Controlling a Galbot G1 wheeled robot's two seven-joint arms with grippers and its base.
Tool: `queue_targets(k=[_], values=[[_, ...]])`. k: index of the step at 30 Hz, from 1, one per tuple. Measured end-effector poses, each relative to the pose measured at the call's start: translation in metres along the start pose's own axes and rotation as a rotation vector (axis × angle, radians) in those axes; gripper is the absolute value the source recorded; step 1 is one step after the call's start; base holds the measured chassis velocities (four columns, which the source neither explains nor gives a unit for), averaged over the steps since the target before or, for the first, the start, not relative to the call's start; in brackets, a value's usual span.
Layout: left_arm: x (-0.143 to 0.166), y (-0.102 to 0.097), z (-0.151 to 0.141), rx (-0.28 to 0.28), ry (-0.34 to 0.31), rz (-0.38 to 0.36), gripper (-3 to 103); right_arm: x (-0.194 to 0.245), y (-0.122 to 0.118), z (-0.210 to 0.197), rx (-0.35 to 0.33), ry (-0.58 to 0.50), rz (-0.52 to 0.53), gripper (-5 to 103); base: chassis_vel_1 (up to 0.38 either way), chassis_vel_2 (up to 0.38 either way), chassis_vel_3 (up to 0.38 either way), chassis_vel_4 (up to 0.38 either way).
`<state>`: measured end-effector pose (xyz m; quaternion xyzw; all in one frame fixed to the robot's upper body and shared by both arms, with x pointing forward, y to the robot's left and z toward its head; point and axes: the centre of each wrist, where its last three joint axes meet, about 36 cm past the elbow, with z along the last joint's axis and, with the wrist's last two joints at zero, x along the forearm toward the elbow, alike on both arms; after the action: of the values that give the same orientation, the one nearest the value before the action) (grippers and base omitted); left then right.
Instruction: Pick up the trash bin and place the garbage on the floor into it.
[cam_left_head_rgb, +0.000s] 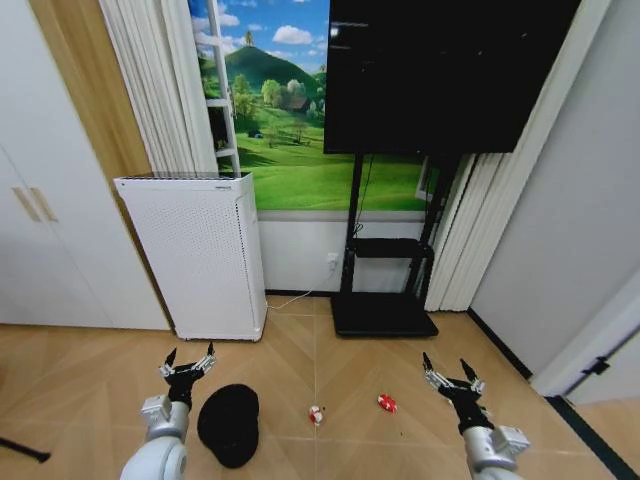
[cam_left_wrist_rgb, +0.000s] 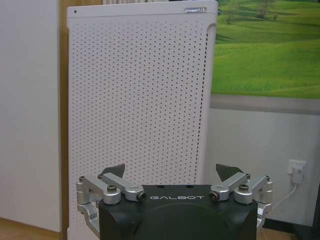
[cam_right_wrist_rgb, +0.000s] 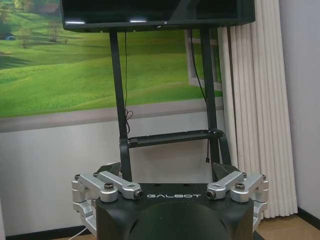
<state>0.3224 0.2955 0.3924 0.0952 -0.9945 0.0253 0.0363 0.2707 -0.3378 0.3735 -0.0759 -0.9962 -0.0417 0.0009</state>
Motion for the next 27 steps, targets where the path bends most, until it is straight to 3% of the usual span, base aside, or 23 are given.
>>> queue_targets(k=[13,27], values=[[-0.002,0.0,0.005,0.001,0.002,-0.002,99,-0.002,0.0,0.006,-0.005,-0.051,0.029,100,-0.295,0.317,0.274,-0.282],[-0.004,-0.002,0.007,0.004,0.026,-0.025,99,-0.004,0.0,0.014,0.025,-0.058,0.023,100,0.018,-0.019,-0.039,0.032]])
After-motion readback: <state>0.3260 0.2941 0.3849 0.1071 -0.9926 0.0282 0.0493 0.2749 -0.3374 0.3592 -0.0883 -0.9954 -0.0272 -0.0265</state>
